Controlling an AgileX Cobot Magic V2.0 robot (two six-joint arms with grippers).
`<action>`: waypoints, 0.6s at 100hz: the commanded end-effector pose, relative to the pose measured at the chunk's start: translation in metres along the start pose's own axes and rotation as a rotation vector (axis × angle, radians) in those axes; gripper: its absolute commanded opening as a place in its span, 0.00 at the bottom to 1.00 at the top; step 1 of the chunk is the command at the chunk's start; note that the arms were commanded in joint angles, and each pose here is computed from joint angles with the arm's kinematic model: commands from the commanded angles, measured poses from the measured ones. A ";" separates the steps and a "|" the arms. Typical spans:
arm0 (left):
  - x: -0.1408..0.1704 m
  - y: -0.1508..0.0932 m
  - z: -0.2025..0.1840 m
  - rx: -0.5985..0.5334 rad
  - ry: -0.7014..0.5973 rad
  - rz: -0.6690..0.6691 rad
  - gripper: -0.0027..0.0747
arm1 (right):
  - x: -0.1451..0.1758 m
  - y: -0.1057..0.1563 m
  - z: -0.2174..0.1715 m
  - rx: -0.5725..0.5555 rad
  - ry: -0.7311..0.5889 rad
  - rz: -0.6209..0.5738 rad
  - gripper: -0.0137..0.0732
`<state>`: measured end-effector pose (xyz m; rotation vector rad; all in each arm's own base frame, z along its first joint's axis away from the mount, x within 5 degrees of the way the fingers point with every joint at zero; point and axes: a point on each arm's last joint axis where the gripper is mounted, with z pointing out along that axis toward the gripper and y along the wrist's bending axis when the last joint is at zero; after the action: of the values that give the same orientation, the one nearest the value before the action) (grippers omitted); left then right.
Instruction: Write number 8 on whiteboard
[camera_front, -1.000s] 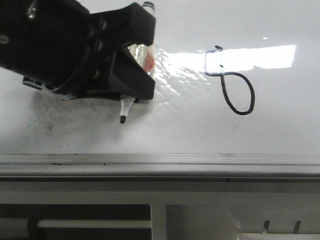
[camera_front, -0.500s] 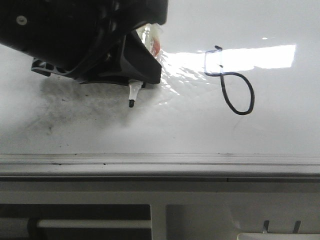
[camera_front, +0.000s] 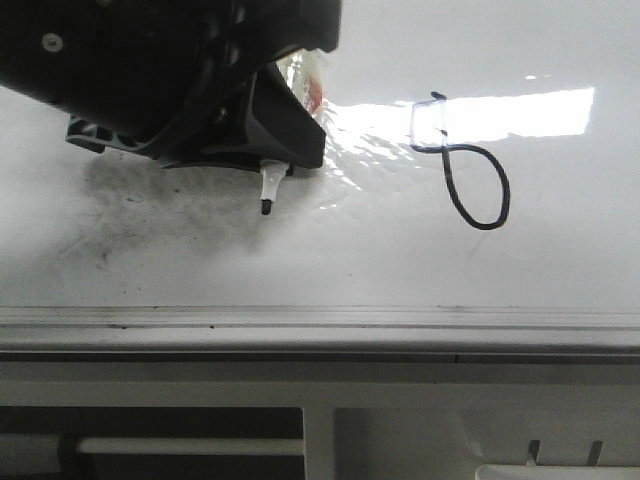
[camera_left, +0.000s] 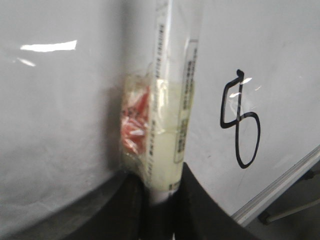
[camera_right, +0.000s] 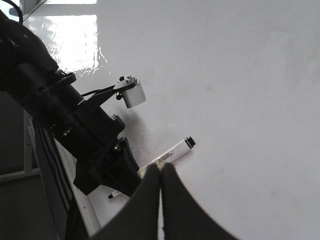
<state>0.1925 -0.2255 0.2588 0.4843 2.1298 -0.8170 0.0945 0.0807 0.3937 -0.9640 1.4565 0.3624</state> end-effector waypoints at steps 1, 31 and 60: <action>-0.008 0.012 0.001 -0.127 -0.036 -0.038 0.06 | -0.013 -0.008 -0.004 0.065 -0.066 0.020 0.08; -0.008 0.014 0.000 -0.147 -0.039 -0.038 0.07 | -0.013 -0.008 -0.004 0.069 -0.067 0.020 0.08; -0.008 0.014 0.000 -0.149 -0.039 -0.041 0.30 | -0.013 -0.008 -0.004 0.069 -0.067 0.020 0.08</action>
<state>0.1934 -0.2255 0.2587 0.4793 2.1307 -0.8084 0.0949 0.0804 0.3941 -0.9580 1.4542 0.3588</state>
